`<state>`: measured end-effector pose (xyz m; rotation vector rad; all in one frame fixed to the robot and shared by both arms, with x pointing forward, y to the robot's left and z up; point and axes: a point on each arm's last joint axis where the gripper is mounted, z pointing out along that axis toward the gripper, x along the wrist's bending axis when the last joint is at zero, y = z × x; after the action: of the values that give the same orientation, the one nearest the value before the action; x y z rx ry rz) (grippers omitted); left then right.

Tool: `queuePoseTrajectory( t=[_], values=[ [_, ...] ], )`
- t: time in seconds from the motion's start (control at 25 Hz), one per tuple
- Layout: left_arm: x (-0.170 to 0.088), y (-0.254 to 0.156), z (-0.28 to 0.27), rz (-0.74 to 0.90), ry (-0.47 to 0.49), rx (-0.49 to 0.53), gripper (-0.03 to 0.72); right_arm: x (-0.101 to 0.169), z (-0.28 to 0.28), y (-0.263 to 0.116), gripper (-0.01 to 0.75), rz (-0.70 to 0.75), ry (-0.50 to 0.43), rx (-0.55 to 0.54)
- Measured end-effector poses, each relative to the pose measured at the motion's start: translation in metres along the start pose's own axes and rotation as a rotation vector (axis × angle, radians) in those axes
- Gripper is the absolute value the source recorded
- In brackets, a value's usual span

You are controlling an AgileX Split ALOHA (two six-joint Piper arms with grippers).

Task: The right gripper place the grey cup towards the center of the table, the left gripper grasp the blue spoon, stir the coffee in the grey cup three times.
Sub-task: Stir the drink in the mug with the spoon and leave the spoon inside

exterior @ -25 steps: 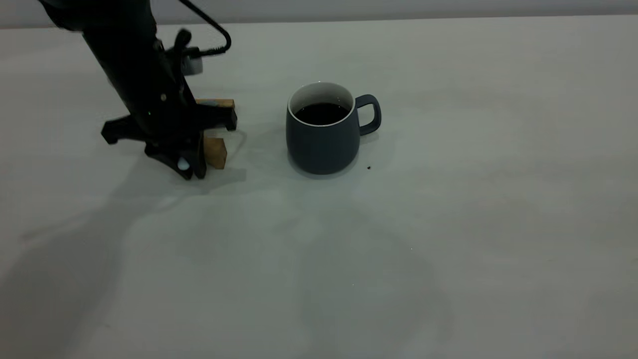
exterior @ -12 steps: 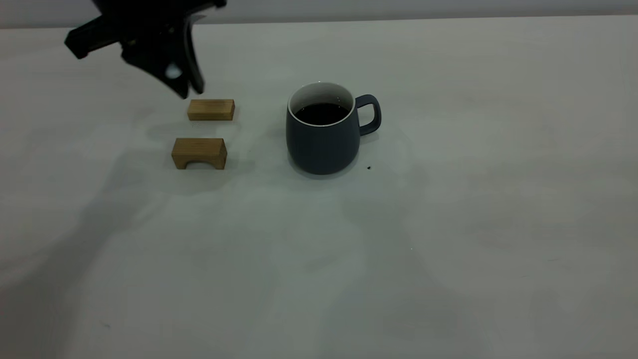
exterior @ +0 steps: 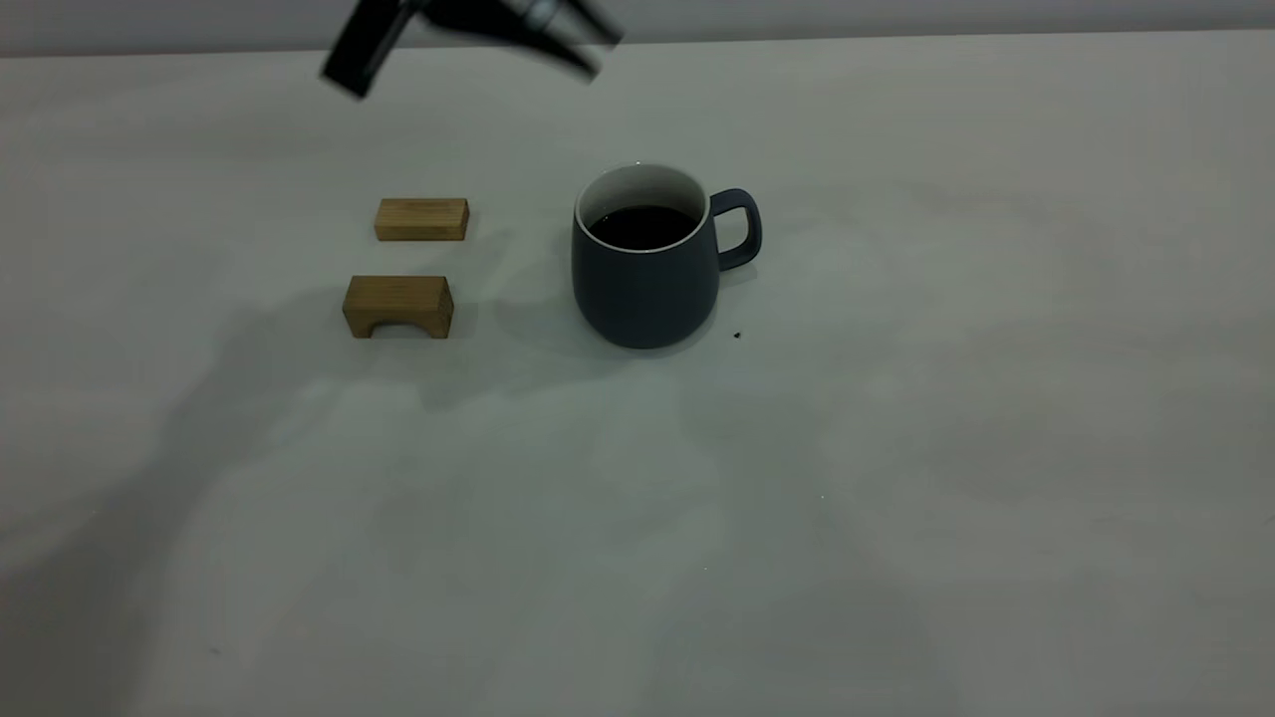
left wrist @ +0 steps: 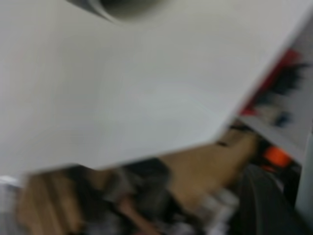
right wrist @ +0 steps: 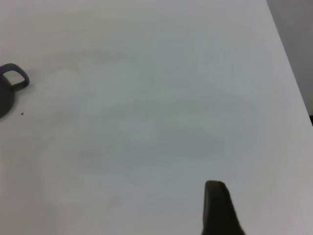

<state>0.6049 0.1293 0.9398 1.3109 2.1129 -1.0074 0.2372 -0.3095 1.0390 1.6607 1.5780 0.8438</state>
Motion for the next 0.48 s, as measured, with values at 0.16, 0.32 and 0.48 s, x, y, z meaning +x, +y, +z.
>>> queuePoseTrajectory(
  t=[0.16, 0.32, 0.48],
  values=[
    [-0.014, -0.005, -0.001, -0.093, -0.148, 0.061, 0.134, 0.000, 0.000, 0.000, 0.497, 0.000, 0.000, 0.000],
    [-0.022, -0.001, -0.002, -0.235, -0.243, 0.034, 0.134, 0.000, 0.000, 0.000, 0.497, 0.000, 0.000, 0.000],
    [-0.025, 0.005, -0.004, -0.527, -0.289, 0.023, 0.134, 0.000, 0.000, 0.000, 0.497, 0.000, 0.000, 0.000]
  ],
)
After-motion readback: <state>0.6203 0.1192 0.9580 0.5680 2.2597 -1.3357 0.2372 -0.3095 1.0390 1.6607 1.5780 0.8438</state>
